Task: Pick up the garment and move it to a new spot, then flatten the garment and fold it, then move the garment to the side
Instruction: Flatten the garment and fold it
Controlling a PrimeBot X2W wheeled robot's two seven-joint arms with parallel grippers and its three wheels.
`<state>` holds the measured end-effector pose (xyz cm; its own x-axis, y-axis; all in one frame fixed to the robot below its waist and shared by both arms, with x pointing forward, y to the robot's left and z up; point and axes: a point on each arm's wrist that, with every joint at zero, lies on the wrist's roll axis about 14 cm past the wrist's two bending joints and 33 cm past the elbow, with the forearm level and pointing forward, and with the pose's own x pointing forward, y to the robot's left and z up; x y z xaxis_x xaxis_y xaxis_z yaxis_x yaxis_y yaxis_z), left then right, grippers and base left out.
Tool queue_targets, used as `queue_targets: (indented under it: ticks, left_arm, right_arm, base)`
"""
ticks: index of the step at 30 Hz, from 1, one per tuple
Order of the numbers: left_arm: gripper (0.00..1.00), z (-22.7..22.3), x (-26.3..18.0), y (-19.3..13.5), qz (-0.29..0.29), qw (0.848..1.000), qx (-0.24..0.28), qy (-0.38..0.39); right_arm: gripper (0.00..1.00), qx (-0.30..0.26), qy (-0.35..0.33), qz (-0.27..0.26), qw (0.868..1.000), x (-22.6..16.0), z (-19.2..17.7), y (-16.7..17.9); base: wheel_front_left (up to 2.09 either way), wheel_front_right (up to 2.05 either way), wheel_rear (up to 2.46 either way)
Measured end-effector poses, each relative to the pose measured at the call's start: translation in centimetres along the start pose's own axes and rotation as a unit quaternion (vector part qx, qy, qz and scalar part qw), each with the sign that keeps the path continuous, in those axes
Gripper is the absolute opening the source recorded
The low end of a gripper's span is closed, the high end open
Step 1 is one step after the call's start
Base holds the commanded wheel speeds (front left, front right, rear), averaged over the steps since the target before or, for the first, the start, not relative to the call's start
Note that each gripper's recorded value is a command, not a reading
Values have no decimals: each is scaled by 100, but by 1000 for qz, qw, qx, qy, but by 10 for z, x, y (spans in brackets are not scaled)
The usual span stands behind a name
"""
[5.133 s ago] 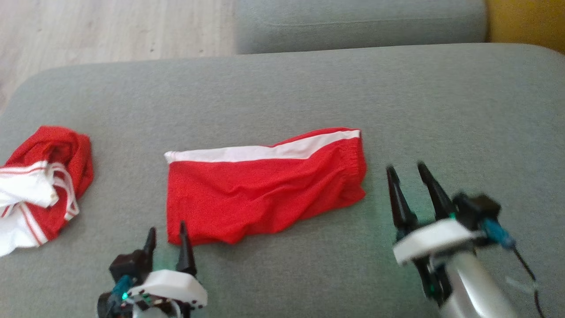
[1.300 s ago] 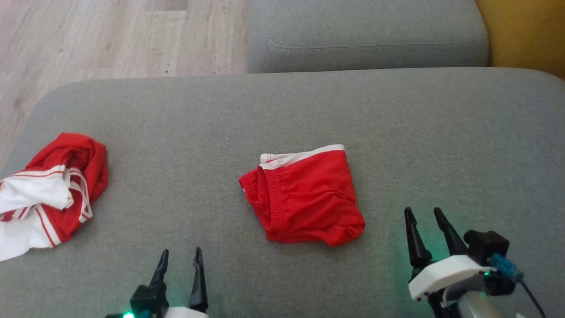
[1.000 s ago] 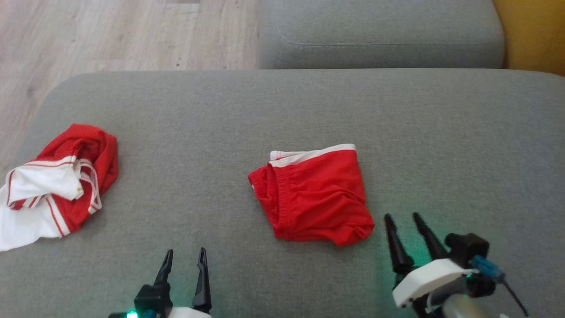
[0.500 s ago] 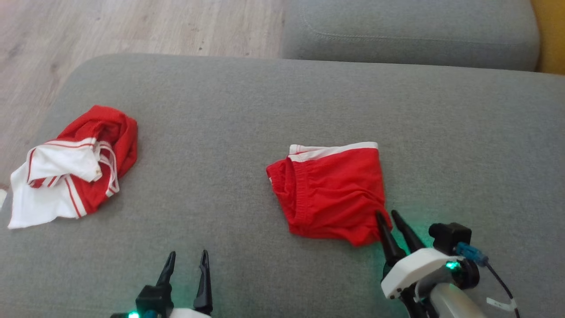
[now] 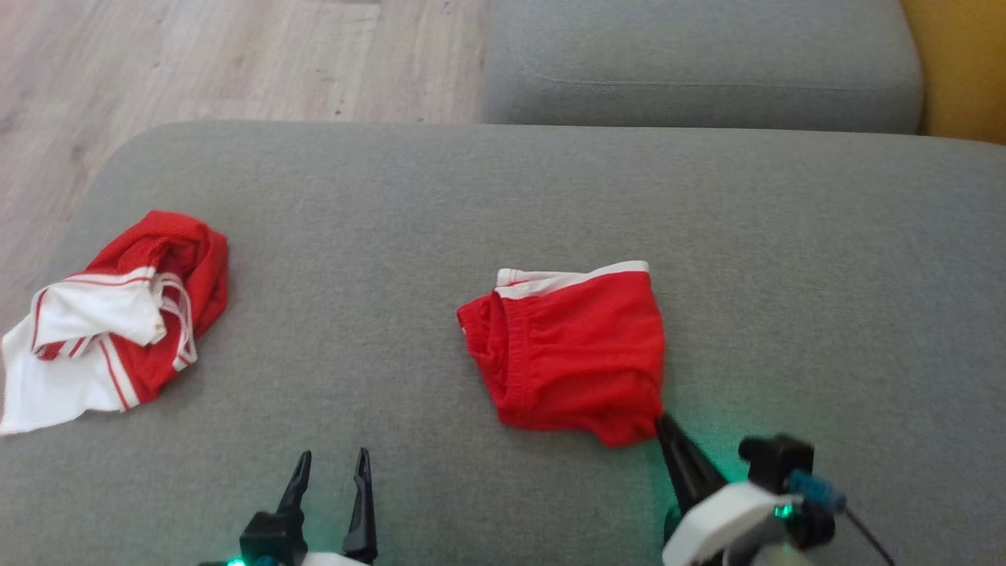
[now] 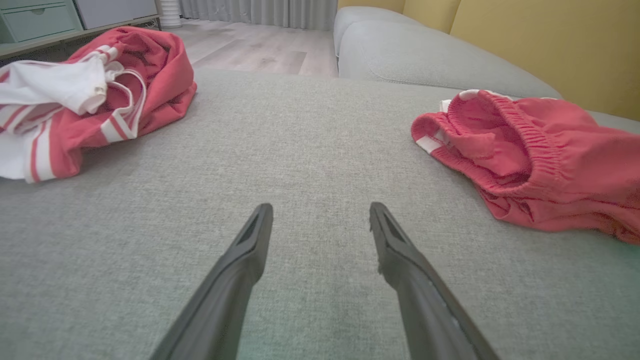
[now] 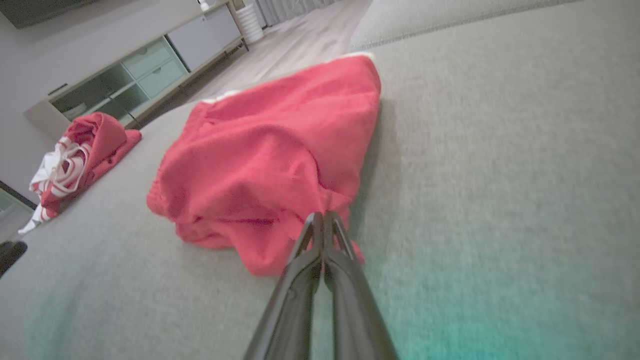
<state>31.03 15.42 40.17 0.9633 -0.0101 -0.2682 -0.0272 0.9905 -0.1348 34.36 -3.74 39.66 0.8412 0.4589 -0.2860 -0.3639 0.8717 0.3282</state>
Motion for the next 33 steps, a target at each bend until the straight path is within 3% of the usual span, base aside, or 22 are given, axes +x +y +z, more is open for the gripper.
queue_targets:
  ticks: [4, 5, 6, 7, 8, 14, 20, 27, 33]
  left_arm:
    - [100, -1, 2, -6, -10, 1000, 1, 2]
    - [100, 0, 3, -7, -11, 1000, -1, 2]
    - [100, 0, 3, -8, -12, 1000, -1, 2]
    - [100, 0, 3, -8, -13, 1000, -1, 2]
    - [100, 0, 4, -9, -14, 1000, 0, 2]
    - [100, 7, 7, -9, -12, 1000, 0, -8]
    - [100, 24, 13, -2, 1, 999, 8, -34]
    - [100, 33, 16, -3, -2, 998, 29, -48]
    - [100, 33, 16, -1, 2, 998, 40, -48]
  right_arm:
    - [0, -17, 33, -12, 999, -15, -25, -7]
    - [8, -23, 37, -14, 999, -17, -27, -9]
    - [44, -25, 39, -18, 999, -18, -29, -11]
    - [96, -25, 41, -21, 999, -19, -29, -13]
    - [100, -23, 40, -23, 999, -19, -29, -15]
    - [100, -21, -38, -32, 999, -13, 19, -19]
    - [100, -35, -144, -68, 987, -21, 87, -42]
    - [100, -51, -173, -94, 979, -32, 106, -56]
    - [100, -49, -147, -125, 980, -44, 84, -74]
  base:
    - [0, 0, 0]
    - [0, 0, 0]
    - [0, 0, 0]
    - [0, 0, 0]
    - [0, 0, 0]
    - [0, 0, 0]
    - [0, 0, 0]
    - [0, 0, 0]
    - [0, 0, 0]
